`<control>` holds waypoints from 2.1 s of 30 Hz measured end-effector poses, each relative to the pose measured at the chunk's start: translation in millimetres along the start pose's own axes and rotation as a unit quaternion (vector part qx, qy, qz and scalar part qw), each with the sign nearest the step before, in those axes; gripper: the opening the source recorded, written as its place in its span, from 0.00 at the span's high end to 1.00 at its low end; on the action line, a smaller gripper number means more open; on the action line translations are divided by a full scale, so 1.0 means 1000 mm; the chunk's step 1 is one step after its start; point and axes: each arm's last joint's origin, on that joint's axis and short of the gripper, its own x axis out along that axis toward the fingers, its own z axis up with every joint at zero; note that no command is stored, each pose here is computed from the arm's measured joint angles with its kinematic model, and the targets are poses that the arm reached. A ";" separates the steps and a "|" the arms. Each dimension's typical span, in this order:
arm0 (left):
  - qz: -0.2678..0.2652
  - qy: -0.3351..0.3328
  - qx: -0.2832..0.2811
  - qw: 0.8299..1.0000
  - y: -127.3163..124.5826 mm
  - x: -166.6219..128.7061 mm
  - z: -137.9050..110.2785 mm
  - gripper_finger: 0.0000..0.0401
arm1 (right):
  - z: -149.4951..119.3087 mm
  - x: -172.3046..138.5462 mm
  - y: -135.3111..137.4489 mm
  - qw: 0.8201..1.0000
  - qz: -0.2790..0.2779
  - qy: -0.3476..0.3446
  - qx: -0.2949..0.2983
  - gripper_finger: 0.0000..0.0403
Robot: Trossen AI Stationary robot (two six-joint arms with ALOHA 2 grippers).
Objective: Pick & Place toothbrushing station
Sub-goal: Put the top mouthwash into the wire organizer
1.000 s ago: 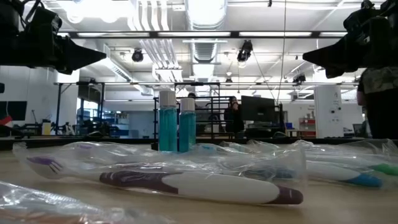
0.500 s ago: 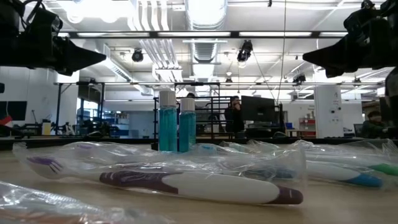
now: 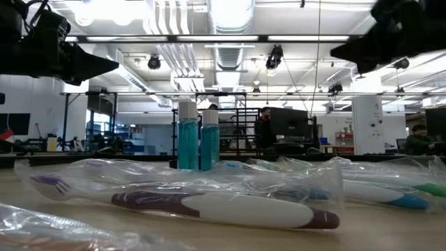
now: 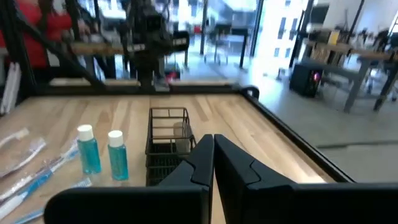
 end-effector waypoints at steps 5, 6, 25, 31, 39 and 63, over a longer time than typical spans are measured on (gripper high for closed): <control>0.000 0.000 0.000 1.000 0.000 0.000 0.000 0.99 | 0.043 0.033 0.004 0.995 0.007 0.098 -0.029 0.98; 0.000 0.000 0.000 1.000 0.000 0.000 0.000 0.99 | 0.052 0.042 0.006 0.992 0.010 0.119 -0.035 0.98; -0.003 0.019 0.000 1.000 -0.001 0.000 -0.003 0.99 | 0.164 0.214 0.042 0.852 0.220 0.367 -0.302 0.68; -0.004 0.022 0.003 1.000 -0.001 0.000 -0.004 0.99 | 0.145 0.255 0.059 0.807 0.297 0.402 -0.315 0.55; -0.004 0.024 0.004 1.000 -0.001 0.001 -0.004 0.99 | 0.108 0.284 0.080 0.744 0.356 0.446 -0.347 0.50; -0.003 0.025 -0.021 0.999 -0.001 0.001 -0.004 0.99 | 0.083 0.295 0.101 0.728 0.386 0.402 -0.399 0.50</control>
